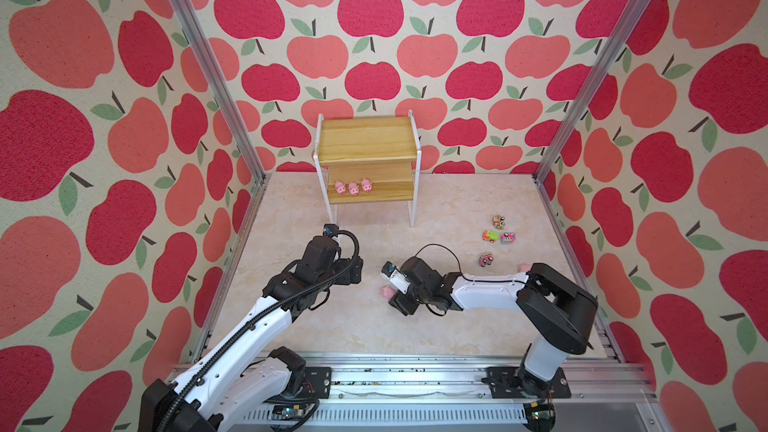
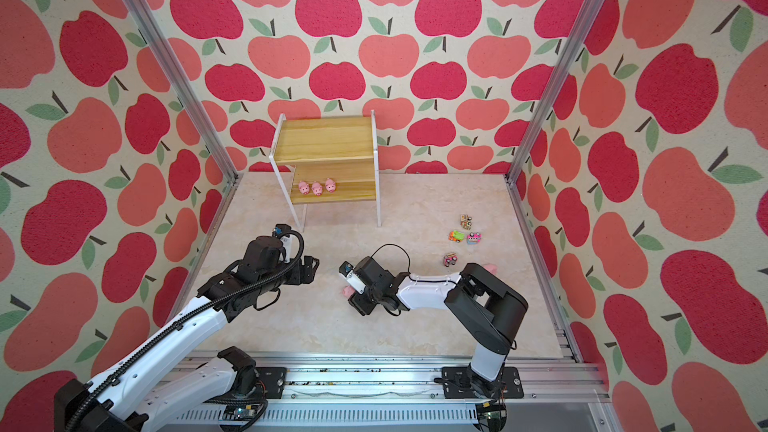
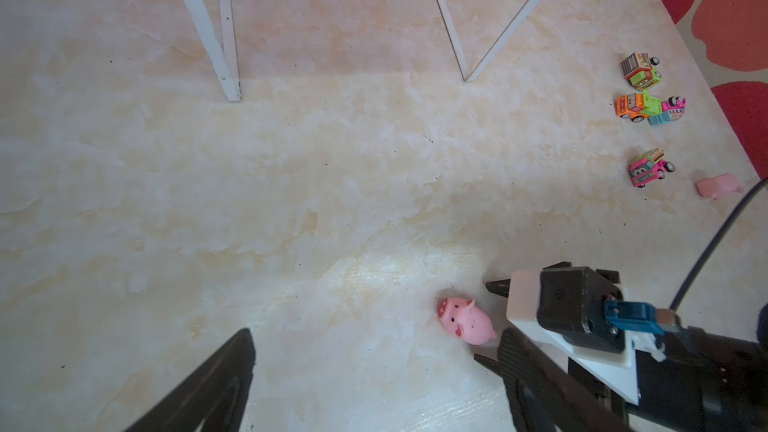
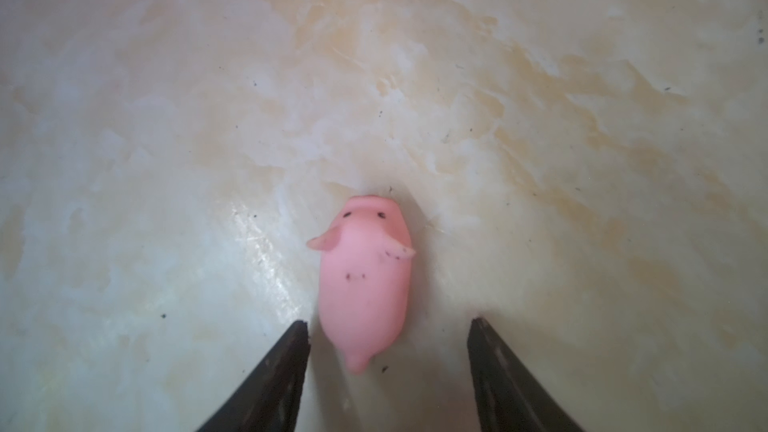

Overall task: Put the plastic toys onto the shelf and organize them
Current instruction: 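Carry the pig toward the left gripper and set it on the table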

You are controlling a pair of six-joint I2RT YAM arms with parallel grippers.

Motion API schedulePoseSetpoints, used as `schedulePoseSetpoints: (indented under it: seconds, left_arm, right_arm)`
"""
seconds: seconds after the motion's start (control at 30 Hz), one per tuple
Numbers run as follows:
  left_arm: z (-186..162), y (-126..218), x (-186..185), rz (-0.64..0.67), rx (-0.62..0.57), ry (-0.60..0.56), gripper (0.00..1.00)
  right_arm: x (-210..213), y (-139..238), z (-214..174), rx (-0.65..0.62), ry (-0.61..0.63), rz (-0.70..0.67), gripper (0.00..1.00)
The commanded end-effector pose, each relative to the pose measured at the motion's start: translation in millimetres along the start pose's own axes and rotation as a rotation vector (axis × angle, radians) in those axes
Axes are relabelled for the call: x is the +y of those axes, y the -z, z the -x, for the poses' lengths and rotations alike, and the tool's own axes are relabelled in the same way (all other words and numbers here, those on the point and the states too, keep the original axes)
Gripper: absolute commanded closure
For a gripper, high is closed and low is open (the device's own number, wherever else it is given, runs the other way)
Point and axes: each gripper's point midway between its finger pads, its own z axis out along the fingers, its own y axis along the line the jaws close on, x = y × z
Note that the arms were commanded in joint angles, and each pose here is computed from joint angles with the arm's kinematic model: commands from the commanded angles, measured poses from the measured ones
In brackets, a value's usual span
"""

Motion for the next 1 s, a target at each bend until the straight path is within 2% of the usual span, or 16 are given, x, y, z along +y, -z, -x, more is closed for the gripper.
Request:
schedulePoseSetpoints:
  seconds: [0.0, 0.1, 0.33, 0.6, 0.83, 0.97]
  left_arm:
    - [-5, -9, -5, 0.008, -0.011, -0.009, 0.06]
    - [-14, -13, -14, -0.016, -0.011, -0.042, 0.06]
    - [-37, -24, -24, -0.048, 0.008, -0.089, 0.05]
    - [-47, -28, -26, -0.051, 0.007, -0.107, 0.05]
    - [-54, -26, -25, -0.055, -0.008, -0.101, 0.05]
    - [-57, -26, -29, -0.060, -0.009, -0.123, 0.05]
  right_arm:
    - [-16, 3, -30, 0.080, -0.042, -0.042, 0.35]
    - [-30, 6, -30, 0.066, -0.077, -0.060, 0.36]
    - [-55, 2, -2, -0.024, -0.157, -0.082, 0.36]
    - [-60, -26, 30, -0.080, -0.284, -0.075, 0.36]
    - [-72, -51, 65, -0.150, -0.407, -0.151, 0.36]
    - [-87, -36, 82, -0.217, -0.408, -0.223, 0.35]
